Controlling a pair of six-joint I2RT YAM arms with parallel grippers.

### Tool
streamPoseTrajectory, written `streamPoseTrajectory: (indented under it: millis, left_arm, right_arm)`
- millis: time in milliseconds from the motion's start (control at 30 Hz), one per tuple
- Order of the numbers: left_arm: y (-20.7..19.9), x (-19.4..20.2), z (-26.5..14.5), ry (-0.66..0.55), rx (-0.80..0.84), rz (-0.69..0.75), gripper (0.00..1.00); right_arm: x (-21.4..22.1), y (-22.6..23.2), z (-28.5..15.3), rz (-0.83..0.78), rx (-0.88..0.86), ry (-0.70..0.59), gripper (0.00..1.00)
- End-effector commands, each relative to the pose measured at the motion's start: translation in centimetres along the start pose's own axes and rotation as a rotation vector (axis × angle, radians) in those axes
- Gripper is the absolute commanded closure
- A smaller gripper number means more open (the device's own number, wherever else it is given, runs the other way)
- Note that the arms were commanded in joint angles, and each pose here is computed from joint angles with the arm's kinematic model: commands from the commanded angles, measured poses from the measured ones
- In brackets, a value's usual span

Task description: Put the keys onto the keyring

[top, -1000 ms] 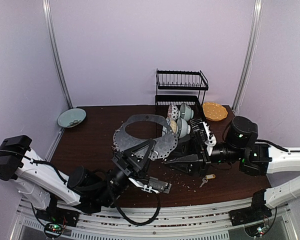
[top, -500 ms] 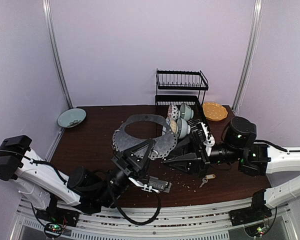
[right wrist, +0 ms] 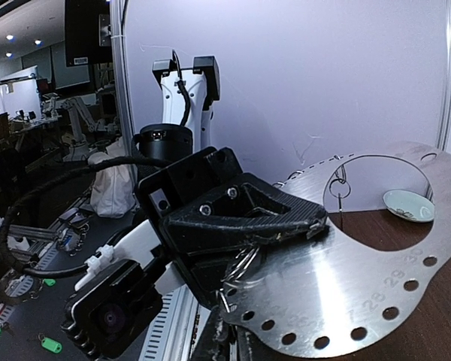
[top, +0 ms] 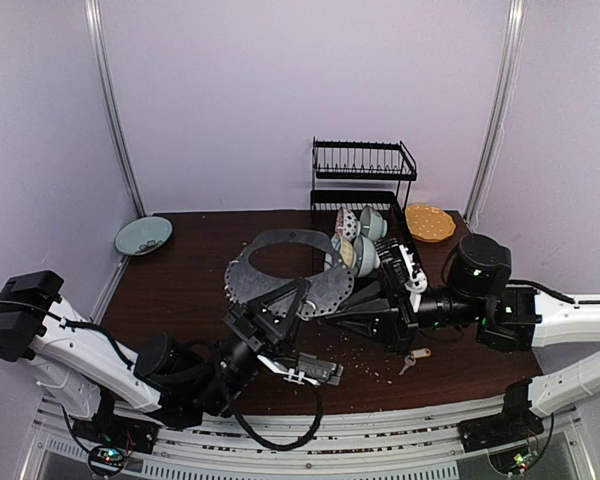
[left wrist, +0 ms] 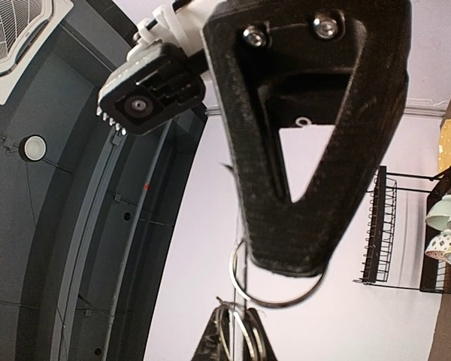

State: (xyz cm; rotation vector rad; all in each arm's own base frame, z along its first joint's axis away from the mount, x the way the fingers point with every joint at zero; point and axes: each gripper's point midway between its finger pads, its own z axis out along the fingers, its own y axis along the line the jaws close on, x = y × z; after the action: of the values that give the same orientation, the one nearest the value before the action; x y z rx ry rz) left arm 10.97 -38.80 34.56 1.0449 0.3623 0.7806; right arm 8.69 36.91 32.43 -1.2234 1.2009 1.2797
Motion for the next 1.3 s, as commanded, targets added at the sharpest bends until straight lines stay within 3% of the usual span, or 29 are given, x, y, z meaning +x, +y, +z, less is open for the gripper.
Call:
streamPoseTrajectory:
  millis: [0,67,133,300,433,567,633,833,1100,1267]
  left_arm:
    - [6.3,4.5,-0.2,0.188,-0.200,0.027,1.00]
    - [6.7,4.9,-0.1,0.204,-0.201,-0.007,1.00]
    - [6.7,5.2,-0.1,0.216,-0.188,-0.032,1.00]
    - [5.7,5.3,0.4,0.224,-0.124,-0.086,1.00]
    - [3.1,5.2,2.2,0.268,0.080,-0.356,1.00]
    - [-1.4,4.2,3.0,0.263,0.418,-0.661,1.00]
    - [-1.1,3.5,3.3,0.243,0.506,-0.827,1.00]
    - [-2.3,0.2,2.4,0.209,0.734,-1.016,1.00]
    - [-0.2,-1.9,3.1,0.149,0.791,-1.239,1.00]
    - [1.3,-1.8,2.8,0.090,0.772,-1.302,1.00]
  right_arm:
    - [0.0,0.1,0.0,0.004,0.001,0.004,0.94]
    - [0.1,0.1,-0.1,0.007,0.006,0.010,0.94]
    - [0.2,-0.1,-0.1,0.009,0.016,0.014,0.81]
    - [-0.2,-0.4,-0.6,-0.017,0.052,0.029,0.71]
    - [-1.4,-2.0,-2.9,-0.128,0.206,0.039,0.61]
    - [-2.1,-3.9,-5.6,-0.267,0.381,0.069,0.57]
    - [-2.9,-4.3,-6.5,-0.336,0.435,0.072,0.56]
    - [-7.1,-6.0,-8.0,-0.501,0.592,0.015,0.56]
    - [-9.0,-5.2,-7.1,-0.635,0.562,-0.029,0.59]
    - [-5.2,-1.7,-6.1,-0.644,0.298,0.095,0.49]
